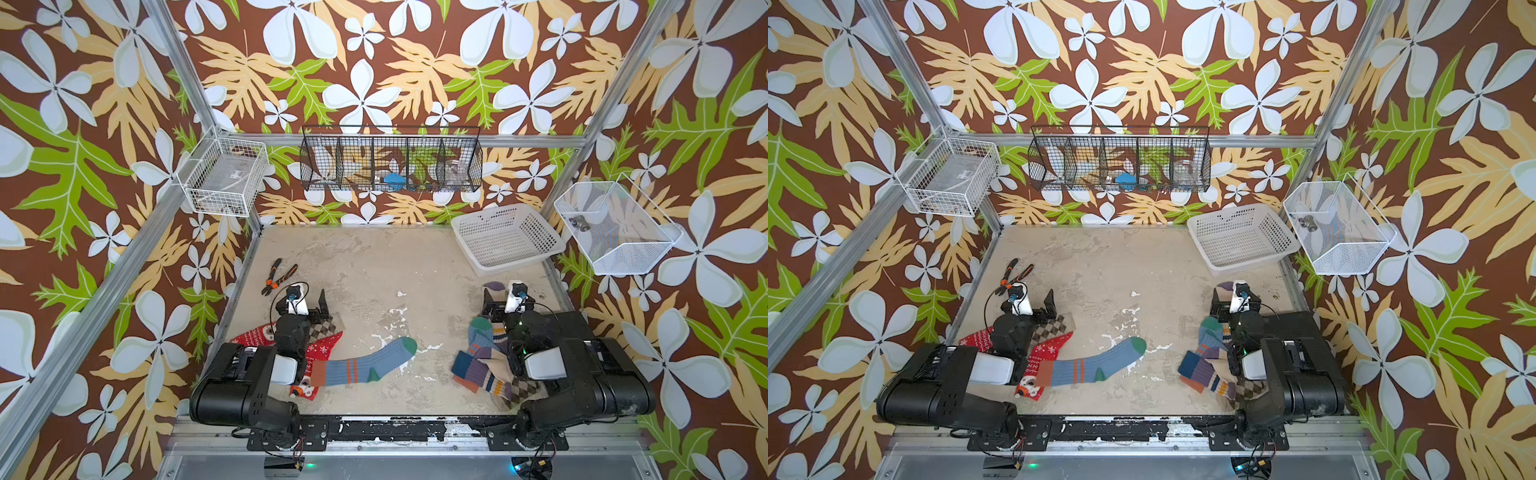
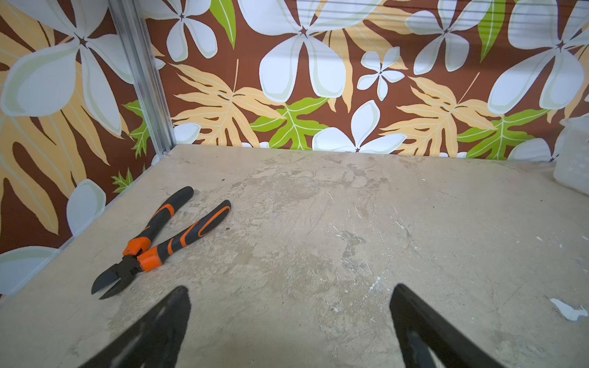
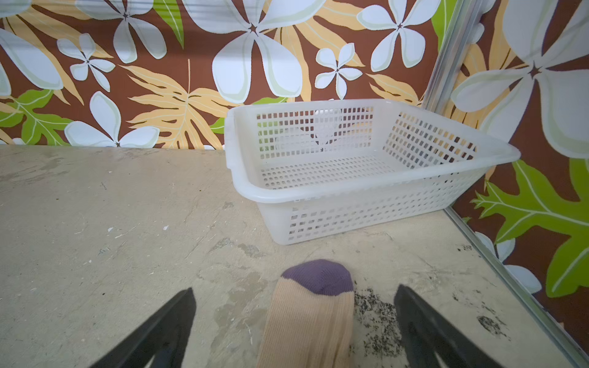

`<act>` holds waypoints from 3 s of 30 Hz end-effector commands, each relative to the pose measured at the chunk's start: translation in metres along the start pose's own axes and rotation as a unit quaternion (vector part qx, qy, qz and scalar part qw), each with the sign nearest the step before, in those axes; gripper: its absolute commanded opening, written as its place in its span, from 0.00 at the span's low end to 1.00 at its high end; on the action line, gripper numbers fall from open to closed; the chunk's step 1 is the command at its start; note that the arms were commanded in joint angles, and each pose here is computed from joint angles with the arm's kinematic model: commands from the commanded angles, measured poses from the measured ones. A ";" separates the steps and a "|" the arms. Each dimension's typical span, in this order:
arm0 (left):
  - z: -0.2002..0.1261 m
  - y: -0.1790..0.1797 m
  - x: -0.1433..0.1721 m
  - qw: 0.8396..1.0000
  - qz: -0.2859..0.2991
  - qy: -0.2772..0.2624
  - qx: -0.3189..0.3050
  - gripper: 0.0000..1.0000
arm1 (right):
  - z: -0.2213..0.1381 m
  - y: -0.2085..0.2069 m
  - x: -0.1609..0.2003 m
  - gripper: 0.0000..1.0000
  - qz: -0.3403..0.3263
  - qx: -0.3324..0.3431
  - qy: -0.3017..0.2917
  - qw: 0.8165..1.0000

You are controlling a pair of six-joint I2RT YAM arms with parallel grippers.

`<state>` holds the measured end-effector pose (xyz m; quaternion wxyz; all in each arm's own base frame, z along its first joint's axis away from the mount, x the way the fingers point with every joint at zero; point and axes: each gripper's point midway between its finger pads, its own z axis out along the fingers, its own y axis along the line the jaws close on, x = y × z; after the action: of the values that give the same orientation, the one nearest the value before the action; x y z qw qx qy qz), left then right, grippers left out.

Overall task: Place the socks together as a pair
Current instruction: Move the bin to the center of the board.

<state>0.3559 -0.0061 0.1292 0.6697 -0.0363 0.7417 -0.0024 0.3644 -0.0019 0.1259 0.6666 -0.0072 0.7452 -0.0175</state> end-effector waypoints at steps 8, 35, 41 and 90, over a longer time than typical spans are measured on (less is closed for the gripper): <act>0.000 -0.002 -0.006 1.000 0.003 -0.011 0.005 1.00 | 0.001 0.000 -0.003 1.00 -0.004 0.001 -0.005 1.000; -0.020 -0.098 -0.063 0.964 -0.189 0.046 0.183 1.00 | 0.113 0.021 -0.089 0.82 0.133 0.009 0.140 0.981; -0.019 -0.108 -0.042 0.958 -0.192 0.086 0.193 1.00 | 0.169 0.039 -0.050 0.83 0.080 -0.021 0.243 0.967; -0.038 -0.135 0.019 0.934 -0.193 0.212 0.213 1.00 | -0.039 0.241 -0.009 0.59 0.062 -0.341 0.352 0.870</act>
<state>0.3275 -0.1473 0.1296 0.4822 -0.0313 0.8195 -0.3080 0.3451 0.2582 0.1536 0.3180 -0.1857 0.8749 0.3144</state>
